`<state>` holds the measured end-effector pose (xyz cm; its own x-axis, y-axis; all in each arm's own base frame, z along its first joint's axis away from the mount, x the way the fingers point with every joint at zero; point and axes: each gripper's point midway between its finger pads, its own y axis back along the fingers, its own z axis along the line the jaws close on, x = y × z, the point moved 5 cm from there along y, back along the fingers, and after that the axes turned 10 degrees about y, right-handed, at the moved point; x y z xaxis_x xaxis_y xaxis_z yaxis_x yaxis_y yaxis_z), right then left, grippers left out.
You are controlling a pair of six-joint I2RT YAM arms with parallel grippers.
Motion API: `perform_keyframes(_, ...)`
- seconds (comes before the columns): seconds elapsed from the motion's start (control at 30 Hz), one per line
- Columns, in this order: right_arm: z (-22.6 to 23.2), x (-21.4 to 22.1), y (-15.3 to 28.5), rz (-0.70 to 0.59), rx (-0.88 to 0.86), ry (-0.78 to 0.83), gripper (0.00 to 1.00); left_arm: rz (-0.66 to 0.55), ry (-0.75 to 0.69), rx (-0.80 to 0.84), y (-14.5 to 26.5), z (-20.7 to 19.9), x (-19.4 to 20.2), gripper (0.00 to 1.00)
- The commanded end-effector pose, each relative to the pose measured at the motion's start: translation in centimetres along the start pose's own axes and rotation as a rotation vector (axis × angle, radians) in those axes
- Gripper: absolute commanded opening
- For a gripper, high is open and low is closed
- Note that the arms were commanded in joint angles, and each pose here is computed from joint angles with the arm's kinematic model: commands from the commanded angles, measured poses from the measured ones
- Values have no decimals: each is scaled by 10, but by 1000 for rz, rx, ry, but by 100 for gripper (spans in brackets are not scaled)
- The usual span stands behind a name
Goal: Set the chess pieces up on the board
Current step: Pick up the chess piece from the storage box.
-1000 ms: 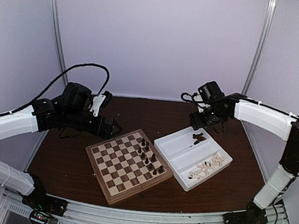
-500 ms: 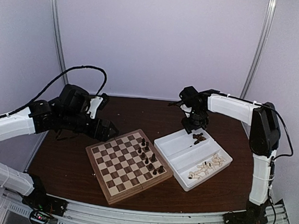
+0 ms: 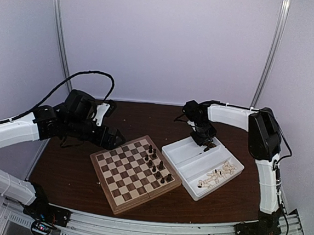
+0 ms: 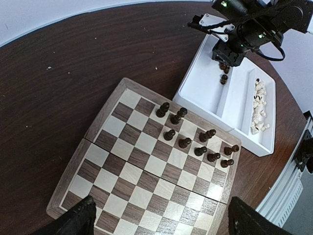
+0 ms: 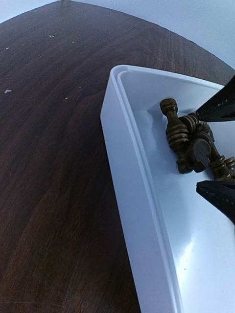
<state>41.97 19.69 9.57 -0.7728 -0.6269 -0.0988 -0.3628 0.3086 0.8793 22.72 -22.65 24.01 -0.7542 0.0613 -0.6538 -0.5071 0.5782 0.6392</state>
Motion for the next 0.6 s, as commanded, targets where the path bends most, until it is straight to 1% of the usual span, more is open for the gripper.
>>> perform_keyframes(0.0, -11, -4, -1, 14, 64, 4, 34, -24, -24, 24, -1, -2, -3, 93)
perform_keyframes(0.07, -11, -4, -4, 20, 62, 7, 31, -26, -26, 19, 0, -1, -3, 93)
perform_keyframes(0.33, -6, -3, -11, 30, 30, 3, 30, -19, -22, 13, -1, 0, -1, 93)
perform_keyframes(0.37, -5, -3, -12, 30, 23, 4, 28, -19, -22, 13, 0, 0, -1, 93)
perform_keyframes(0.43, -4, -3, -12, 30, 10, 3, 17, -18, -21, 12, 0, 1, 0, 93)
perform_keyframes(0.47, -3, -3, -12, 30, 2, 4, 14, -18, -21, 13, 0, 0, 0, 93)
perform_keyframes(0.57, -5, -3, -9, 26, 0, -2, 13, -21, -21, 14, 1, 0, -1, 93)
